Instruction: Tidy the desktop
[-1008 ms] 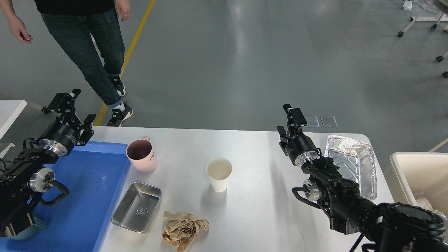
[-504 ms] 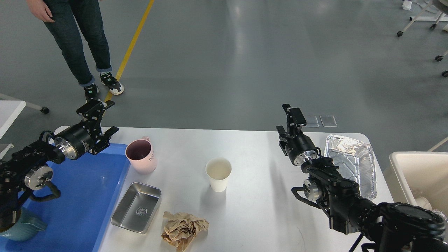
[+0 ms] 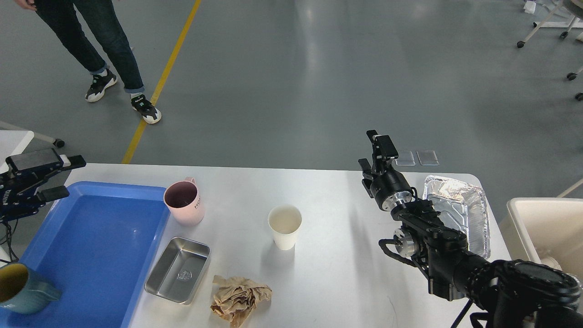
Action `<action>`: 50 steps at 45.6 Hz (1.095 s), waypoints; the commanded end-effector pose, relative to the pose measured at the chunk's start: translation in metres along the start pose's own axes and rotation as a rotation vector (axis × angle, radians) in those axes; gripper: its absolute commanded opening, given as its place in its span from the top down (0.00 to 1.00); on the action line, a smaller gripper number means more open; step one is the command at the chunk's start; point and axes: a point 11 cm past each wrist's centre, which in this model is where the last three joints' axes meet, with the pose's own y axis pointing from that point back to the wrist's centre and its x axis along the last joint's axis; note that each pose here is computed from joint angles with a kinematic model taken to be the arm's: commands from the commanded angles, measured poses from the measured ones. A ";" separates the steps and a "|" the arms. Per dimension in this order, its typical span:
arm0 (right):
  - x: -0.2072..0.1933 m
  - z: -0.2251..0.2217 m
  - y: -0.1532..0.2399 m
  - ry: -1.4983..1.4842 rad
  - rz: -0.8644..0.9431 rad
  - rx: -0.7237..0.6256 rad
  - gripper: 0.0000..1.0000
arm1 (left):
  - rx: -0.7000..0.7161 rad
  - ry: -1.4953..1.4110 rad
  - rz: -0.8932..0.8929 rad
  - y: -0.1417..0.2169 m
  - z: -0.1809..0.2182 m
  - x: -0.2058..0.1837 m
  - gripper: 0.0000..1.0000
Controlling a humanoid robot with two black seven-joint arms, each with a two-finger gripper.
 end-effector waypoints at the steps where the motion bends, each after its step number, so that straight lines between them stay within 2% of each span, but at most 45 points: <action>1: 0.003 -0.003 -0.001 0.007 0.002 0.004 0.00 | 0.090 -0.036 0.030 0.042 -0.009 0.003 0.02; 6: 0.004 -0.004 -0.002 0.009 0.002 0.008 0.00 | 0.184 -0.078 0.055 0.081 -0.017 0.011 0.02; 13: 0.006 -0.005 -0.002 0.012 0.005 0.009 0.00 | 0.254 -0.081 0.056 0.130 -0.010 0.020 0.02; 28: 0.005 -0.007 -0.004 0.013 0.003 0.013 0.00 | 0.276 -0.081 0.127 0.197 0.019 0.032 0.02; 40: 0.006 -0.007 -0.004 0.014 0.004 0.012 0.00 | 0.291 -0.070 0.180 0.229 0.023 0.047 0.02; 50: 0.006 -0.007 -0.003 0.014 0.006 0.012 0.00 | 0.289 -0.100 0.170 0.225 0.027 0.049 0.02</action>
